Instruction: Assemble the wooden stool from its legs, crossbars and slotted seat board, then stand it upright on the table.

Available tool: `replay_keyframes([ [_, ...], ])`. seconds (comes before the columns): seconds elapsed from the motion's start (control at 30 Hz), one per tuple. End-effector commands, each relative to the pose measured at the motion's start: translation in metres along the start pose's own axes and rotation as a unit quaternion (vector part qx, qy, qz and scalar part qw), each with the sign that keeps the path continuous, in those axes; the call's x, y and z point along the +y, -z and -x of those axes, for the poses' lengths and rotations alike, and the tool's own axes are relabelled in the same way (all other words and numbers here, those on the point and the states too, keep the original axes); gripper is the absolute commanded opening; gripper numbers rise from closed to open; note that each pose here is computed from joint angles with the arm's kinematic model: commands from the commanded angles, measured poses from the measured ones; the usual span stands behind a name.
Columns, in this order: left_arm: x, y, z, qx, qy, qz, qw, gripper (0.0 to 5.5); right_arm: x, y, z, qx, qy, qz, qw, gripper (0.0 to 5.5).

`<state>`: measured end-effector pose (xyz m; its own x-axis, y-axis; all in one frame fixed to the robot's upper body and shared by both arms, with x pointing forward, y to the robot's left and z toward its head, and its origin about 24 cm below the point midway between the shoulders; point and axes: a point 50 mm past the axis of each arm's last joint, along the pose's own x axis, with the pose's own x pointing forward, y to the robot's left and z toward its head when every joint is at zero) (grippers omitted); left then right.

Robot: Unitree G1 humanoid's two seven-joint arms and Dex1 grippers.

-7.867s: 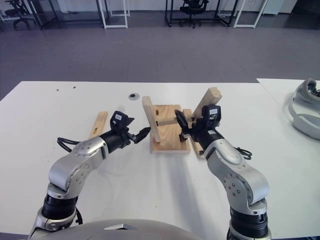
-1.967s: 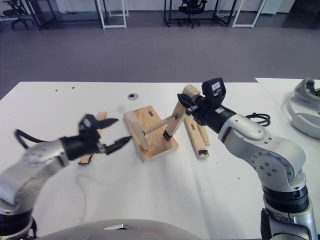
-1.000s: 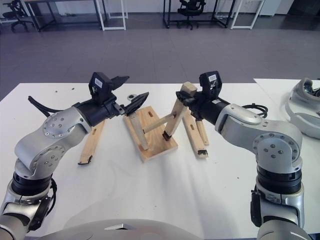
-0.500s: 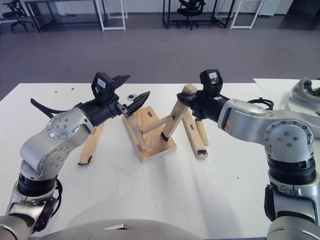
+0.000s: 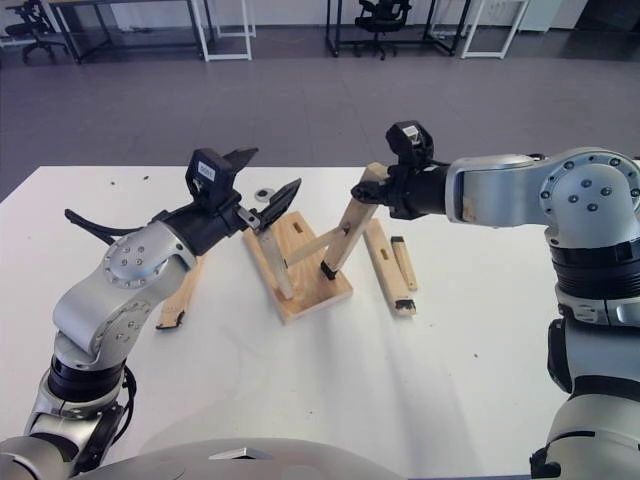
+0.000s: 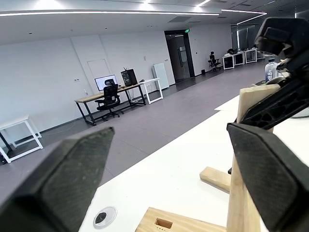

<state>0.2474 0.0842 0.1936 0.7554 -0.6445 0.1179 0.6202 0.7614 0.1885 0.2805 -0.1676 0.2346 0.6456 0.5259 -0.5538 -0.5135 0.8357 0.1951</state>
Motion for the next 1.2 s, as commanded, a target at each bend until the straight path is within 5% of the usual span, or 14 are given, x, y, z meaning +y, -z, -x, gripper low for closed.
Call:
replay_keyframes([
  [0.03,-0.008,0.040,0.003,0.104,0.003,0.029,0.994,4.29,0.020,-0.002,-0.005,0.046,-0.081,0.036,0.995,1.01],
  [0.2,-0.010,0.040,-0.001,0.098,0.006,0.028,0.995,4.29,0.016,0.000,-0.006,0.075,-0.081,0.060,0.992,1.01],
  [0.4,-0.009,0.040,0.001,0.097,0.016,0.028,0.995,4.29,0.012,0.016,-0.007,-0.001,-0.072,0.029,0.997,1.01],
  [0.97,0.006,0.040,0.006,0.103,0.012,0.020,0.994,4.29,0.011,0.029,0.002,-0.175,-0.046,0.014,0.983,4.58],
  [1.13,0.009,0.042,0.008,0.108,0.010,0.017,0.994,4.29,0.013,0.043,0.009,-0.227,-0.019,0.055,0.972,4.62],
  [1.2,0.009,0.043,0.009,0.110,0.010,0.016,0.994,4.29,0.014,0.052,0.011,-0.248,-0.009,0.044,0.968,4.20],
])
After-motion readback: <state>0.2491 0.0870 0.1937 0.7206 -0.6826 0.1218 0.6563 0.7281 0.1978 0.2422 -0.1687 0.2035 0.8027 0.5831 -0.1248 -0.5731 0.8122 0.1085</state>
